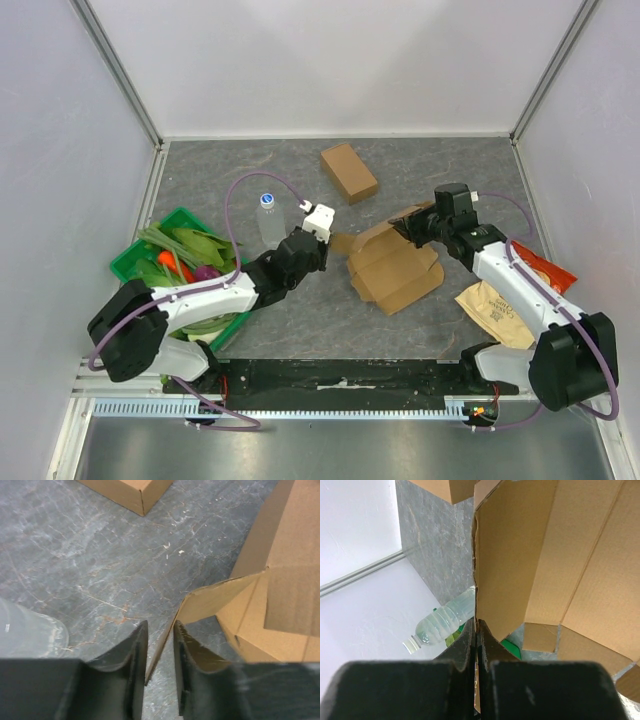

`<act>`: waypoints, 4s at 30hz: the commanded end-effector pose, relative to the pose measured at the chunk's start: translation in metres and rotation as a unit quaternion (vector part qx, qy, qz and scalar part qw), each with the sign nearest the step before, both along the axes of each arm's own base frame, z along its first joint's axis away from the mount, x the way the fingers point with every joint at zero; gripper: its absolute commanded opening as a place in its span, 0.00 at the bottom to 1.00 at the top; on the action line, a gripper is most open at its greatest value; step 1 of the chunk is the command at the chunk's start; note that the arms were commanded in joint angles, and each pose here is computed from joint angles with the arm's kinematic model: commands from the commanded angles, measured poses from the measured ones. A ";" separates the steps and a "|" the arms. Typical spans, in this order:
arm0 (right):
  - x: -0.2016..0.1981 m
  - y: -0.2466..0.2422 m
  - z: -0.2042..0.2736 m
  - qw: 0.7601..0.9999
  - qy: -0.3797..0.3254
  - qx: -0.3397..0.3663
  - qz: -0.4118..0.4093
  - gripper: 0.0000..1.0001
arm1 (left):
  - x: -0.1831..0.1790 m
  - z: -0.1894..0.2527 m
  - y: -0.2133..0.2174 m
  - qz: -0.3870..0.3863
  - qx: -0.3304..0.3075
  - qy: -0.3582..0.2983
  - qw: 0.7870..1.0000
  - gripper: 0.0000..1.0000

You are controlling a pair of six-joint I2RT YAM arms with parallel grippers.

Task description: Fold the paper box

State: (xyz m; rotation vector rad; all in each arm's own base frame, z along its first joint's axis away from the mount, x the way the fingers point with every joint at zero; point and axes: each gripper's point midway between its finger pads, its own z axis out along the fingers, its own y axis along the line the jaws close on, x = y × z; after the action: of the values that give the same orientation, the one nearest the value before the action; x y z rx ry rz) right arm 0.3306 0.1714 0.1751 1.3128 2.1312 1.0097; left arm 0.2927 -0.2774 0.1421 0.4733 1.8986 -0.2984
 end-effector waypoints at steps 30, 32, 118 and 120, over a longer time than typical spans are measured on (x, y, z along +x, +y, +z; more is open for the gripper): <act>-0.018 -0.019 -0.084 0.988 -0.135 -0.063 -0.049 0.00 | -0.031 -0.038 -0.074 -0.060 -0.175 0.130 0.974 0.02; -0.019 -0.021 -0.081 0.987 -0.141 -0.061 -0.054 0.00 | -0.038 -0.033 -0.080 -0.072 -0.186 0.132 0.971 0.02; -0.003 0.034 -0.055 0.971 -0.229 -0.019 -0.061 0.00 | -0.048 -0.038 -0.047 -0.125 -0.085 0.054 0.987 0.51; -0.003 0.034 -0.054 0.971 -0.229 -0.021 -0.061 0.00 | -0.041 -0.032 -0.054 -0.121 -0.100 0.041 0.987 0.54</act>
State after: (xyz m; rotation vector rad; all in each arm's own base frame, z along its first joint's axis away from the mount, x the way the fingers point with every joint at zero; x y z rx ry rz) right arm 0.3230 0.2059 0.1086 1.0429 1.7275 1.0764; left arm 0.2381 -0.2940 0.0648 0.6026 2.0301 -0.5348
